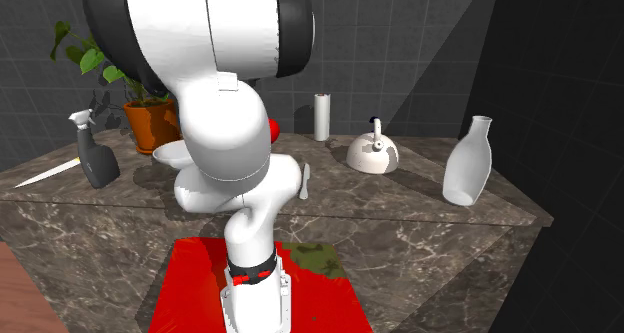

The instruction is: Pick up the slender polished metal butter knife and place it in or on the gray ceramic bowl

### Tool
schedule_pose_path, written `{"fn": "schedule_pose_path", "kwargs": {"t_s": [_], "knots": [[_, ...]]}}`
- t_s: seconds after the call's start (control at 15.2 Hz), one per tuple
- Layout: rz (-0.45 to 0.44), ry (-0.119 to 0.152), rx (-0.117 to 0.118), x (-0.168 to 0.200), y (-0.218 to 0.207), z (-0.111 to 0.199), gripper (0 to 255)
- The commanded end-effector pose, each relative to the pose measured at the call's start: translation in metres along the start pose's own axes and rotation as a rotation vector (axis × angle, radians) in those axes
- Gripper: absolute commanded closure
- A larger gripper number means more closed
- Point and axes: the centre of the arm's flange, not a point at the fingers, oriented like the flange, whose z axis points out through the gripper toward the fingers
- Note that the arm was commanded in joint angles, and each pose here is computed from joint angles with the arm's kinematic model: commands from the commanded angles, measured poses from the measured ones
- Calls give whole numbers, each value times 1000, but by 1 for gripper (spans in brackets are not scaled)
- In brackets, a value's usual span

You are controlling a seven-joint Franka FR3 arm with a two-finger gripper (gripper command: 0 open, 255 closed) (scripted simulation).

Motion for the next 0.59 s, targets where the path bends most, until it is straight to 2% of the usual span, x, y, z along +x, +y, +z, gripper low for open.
{"fn": "schedule_pose_path", "kwargs": {"t_s": [0.0,0.53], "knots": [[0,0,0,0,0,0,0],[72,13,-19,-6,69,78,0]]}}
